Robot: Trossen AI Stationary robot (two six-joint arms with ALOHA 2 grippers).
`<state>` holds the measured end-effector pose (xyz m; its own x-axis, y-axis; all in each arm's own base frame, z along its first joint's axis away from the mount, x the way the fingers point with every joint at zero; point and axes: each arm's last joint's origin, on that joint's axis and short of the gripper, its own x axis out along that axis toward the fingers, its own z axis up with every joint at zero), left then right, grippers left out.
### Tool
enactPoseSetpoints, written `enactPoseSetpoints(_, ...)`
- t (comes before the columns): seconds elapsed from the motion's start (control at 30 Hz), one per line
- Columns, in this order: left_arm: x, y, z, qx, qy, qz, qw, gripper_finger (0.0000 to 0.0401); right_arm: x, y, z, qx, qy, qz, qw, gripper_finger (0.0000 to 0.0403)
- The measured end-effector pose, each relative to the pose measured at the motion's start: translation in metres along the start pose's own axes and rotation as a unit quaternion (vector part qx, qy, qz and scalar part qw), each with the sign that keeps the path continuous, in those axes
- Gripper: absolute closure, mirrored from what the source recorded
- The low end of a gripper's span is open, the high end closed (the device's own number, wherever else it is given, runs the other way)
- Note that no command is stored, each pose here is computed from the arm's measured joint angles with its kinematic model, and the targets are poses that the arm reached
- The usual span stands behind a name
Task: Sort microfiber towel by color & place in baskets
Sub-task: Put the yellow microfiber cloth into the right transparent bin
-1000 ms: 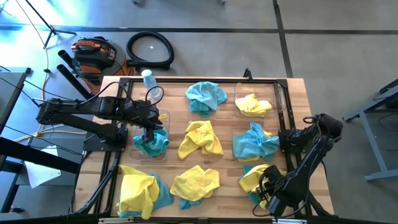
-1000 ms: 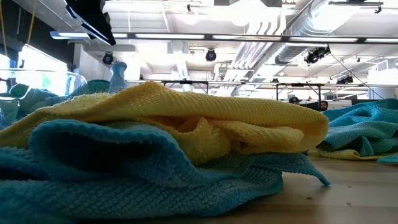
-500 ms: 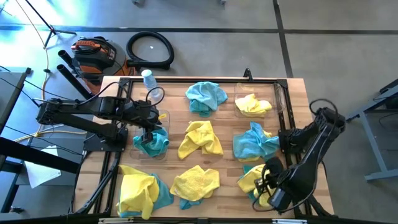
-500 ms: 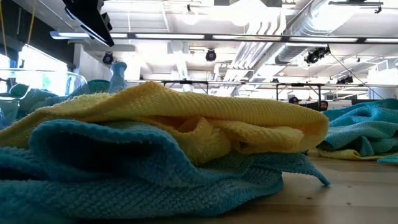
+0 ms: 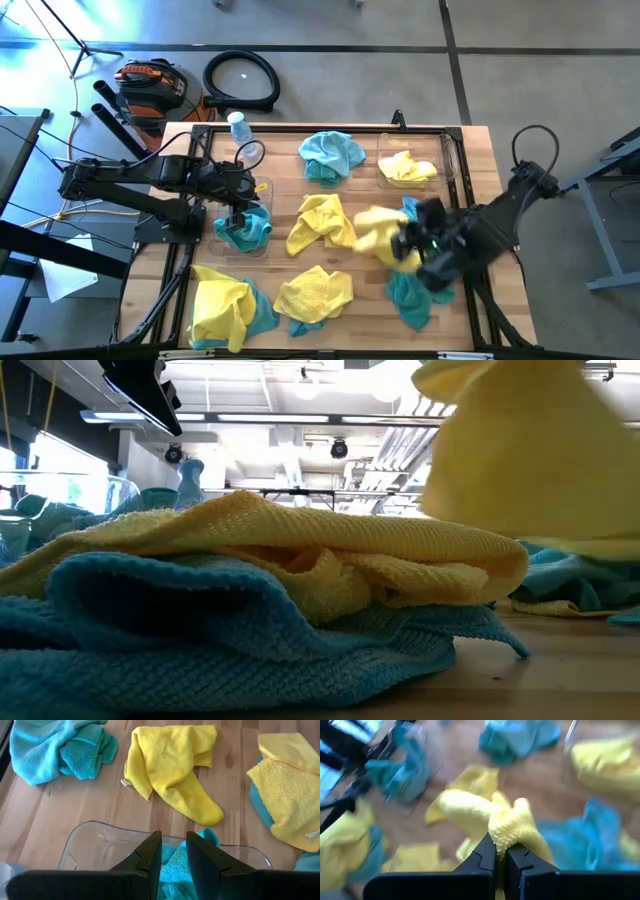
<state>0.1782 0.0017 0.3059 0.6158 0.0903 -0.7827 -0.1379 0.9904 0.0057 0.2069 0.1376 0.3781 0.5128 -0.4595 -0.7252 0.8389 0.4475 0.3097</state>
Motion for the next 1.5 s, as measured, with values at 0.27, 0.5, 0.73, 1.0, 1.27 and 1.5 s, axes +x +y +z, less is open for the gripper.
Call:
enactPoseSetpoints(0.27,0.000,0.000,0.000,0.000,0.000,0.000,1.000,0.0323,0.033,-0.016,0.073,-0.035,-0.094,-0.083,0.991,0.0402)
enactPoseSetpoints(0.5,0.000,0.001,0.000,0.004,-0.001,0.012,1.000,0.0323,0.036,-0.051,0.123,-0.036,-0.134,-0.147,0.979,0.0403)
enactPoseSetpoints(0.73,0.000,0.002,0.000,0.003,-0.004,0.037,0.999,0.0323,0.029,-0.083,0.154,-0.074,-0.181,-0.220,0.956,0.0403)
enactPoseSetpoints(1.0,0.000,0.007,0.001,-0.034,-0.012,0.089,0.995,0.0323,0.071,-0.114,0.151,-0.108,-0.069,-0.297,0.946,0.0403)
enactPoseSetpoints(1.27,0.000,0.022,0.002,-0.079,-0.012,0.104,0.991,0.0323,0.141,-0.148,0.134,-0.069,0.040,-0.193,0.978,0.0403)
enactPoseSetpoints(1.5,0.000,0.030,0.002,-0.111,-0.014,0.108,0.988,0.0323,0.173,-0.192,0.139,0.009,0.106,-0.155,0.982,0.0403)
